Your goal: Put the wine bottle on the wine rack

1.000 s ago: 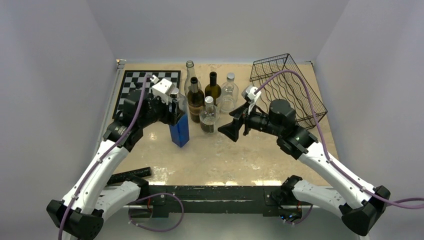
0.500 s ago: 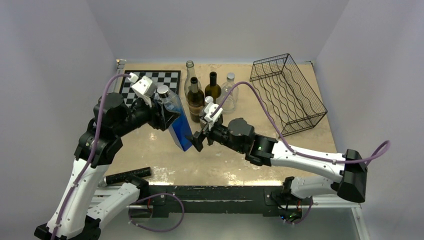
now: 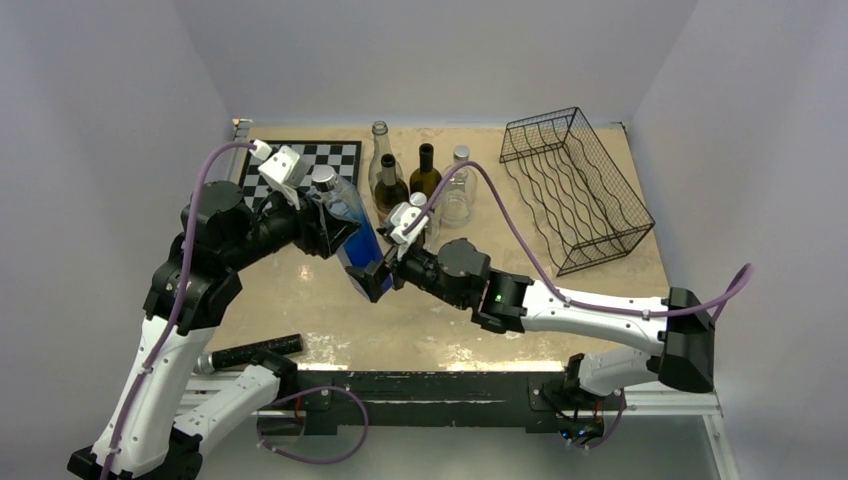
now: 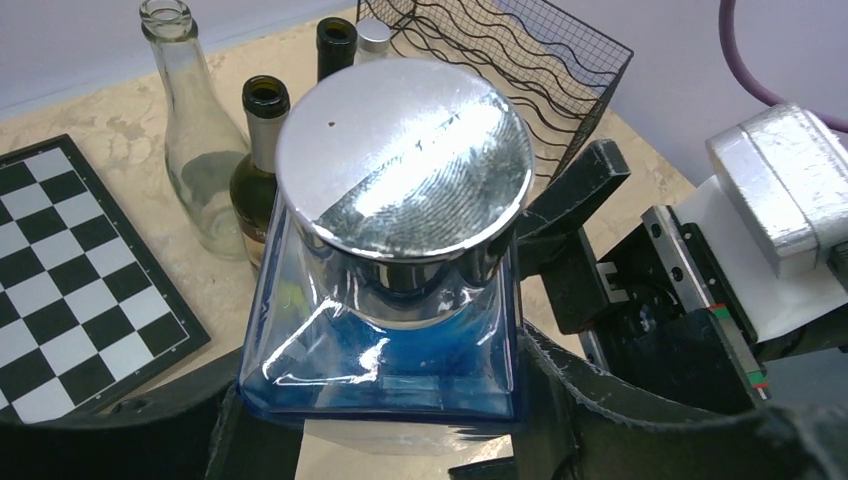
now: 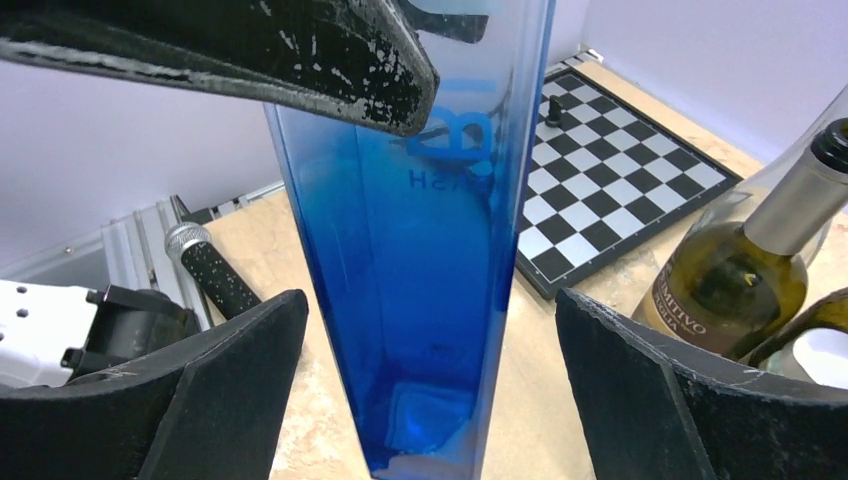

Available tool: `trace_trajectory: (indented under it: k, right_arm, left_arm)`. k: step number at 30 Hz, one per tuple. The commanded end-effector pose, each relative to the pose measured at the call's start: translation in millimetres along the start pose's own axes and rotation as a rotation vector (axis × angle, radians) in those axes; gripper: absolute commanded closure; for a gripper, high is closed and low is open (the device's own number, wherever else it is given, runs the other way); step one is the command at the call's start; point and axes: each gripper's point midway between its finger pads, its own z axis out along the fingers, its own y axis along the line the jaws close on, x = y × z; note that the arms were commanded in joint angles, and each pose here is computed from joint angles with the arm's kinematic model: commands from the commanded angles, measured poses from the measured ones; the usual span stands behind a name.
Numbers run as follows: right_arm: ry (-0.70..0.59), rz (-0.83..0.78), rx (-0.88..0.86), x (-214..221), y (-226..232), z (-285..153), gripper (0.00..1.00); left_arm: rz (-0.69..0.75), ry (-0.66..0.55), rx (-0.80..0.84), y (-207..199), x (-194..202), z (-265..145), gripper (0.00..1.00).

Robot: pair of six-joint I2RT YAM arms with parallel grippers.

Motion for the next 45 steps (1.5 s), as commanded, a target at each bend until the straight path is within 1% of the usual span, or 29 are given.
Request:
trace_trajectory:
  k: [1, 6, 11, 14, 16, 17, 20, 23, 24, 27, 29, 31, 32, 34, 36, 37, 38, 39, 40, 42, 44, 45]
  right_arm:
    - [-0.063, 0.061, 0.028, -24.2, 1.7, 13.8, 0.01]
    - [-0.051, 0.061, 0.115, -10.7, -11.7, 23.5, 0.02]
    - [-0.127, 0.034, 0.15, -5.5, -22.1, 16.5, 0.1]
    - [-0.131, 0.0, 0.162, -4.6, -25.1, 16.4, 0.14]
    - [-0.137, -0.005, 0.158, -5.0, -24.4, 17.5, 0.13]
    - [-0.129, -0.038, 0.156, -3.6, -25.0, 18.3, 0.1]
    - [-0.112, -0.061, 0.147, 3.3, -24.2, 19.3, 0.02]
    - [-0.1, -0.079, 0.124, 10.8, -21.3, 17.0, 0.02]
    - [-0.096, -0.083, 0.121, 12.3, -21.4, 16.5, 0.04]
    - [-0.086, -0.094, 0.12, 13.8, -21.8, 14.0, 0.14]
    - [-0.067, -0.104, 0.137, 16.2, -25.5, 12.8, 0.19]
    - [-0.06, -0.12, 0.143, 16.0, -27.3, 11.2, 0.28]
    - [-0.06, -0.131, 0.146, 14.5, -28.5, 10.0, 0.36]
    - [-0.059, -0.158, 0.156, 9.4, -31.5, 7.4, 0.58]
    - [-0.061, -0.193, 0.18, 1.0, -36.9, 3.3, 0.96]
    - [-0.064, -0.215, 0.197, -4.4, -41.0, 0.6, 1.0]
    - [-0.07, -0.246, 0.213, -10.9, -44.7, -2.6, 1.0]
    - [-0.074, -0.27, 0.225, -17.4, -48.0, -6.2, 1.0]
    - [-0.081, -0.3, 0.24, -24.7, -51.7, -10.4, 1.0]
    - [-0.106, -0.351, 0.276, -43.8, -60.1, -21.4, 1.0]
    - [-0.136, -0.406, 0.318, -65.6, -69.0, -34.3, 1.0]
    - [-0.146, -0.438, 0.343, -74.9, -73.6, -39.4, 1.0]
  left_arm:
    - [0.046, -0.27, 0.091, -32.2, -79.0, -23.8, 1.0]
    - [0.038, -0.303, 0.123, -42.8, -87.4, -35.4, 1.0]
    - [0.032, -0.322, 0.115, -46.3, -90.8, -47.2, 1.0]
    - [0.029, -0.323, 0.13, -50.3, -90.0, -51.4, 1.0]
    - [0.03, -0.33, 0.134, -52.2, -90.6, -54.6, 1.0]
    - [0.032, -0.335, 0.136, -53.0, -91.3, -56.5, 1.0]
    - [0.04, -0.348, 0.132, -54.1, -93.3, -61.1, 1.0]
    - [0.049, -0.354, 0.134, -55.6, -94.6, -64.2, 1.0]
    - [0.051, -0.354, 0.133, -55.4, -94.7, -64.4, 1.0]
    - [0.054, -0.355, 0.126, -54.7, -94.5, -65.6, 1.0]
    - [0.056, -0.354, 0.119, -53.8, -94.0, -66.4, 1.0]
    - [0.058, -0.355, 0.115, -53.5, -94.4, -67.8, 1.0]
    - [0.058, -0.356, 0.114, -53.7, -94.5, -68.5, 1.0]
    - [0.06, -0.355, 0.116, -54.4, -94.0, -69.4, 1.0]
    - [0.062, -0.35, 0.115, -54.3, -91.8, -70.4, 1.0]
    - [0.066, -0.345, 0.114, -54.1, -89.9, -70.7, 0.94]
    - [0.075, -0.34, 0.113, -54.0, -87.3, -71.9, 0.75]
    - [0.082, -0.337, 0.109, -53.2, -84.5, -72.6, 0.64]
    - [0.094, -0.339, 0.101, -52.1, -82.3, -74.4, 0.49]
    - [0.115, -0.349, 0.064, -46.9, -79.3, -80.3, 0.24]
    - [0.138, -0.361, 0.026, -41.6, -77.2, -86.0, 0.12]
    - [0.145, -0.366, 0.011, -39.6, -76.8, -88.7, 0.08]
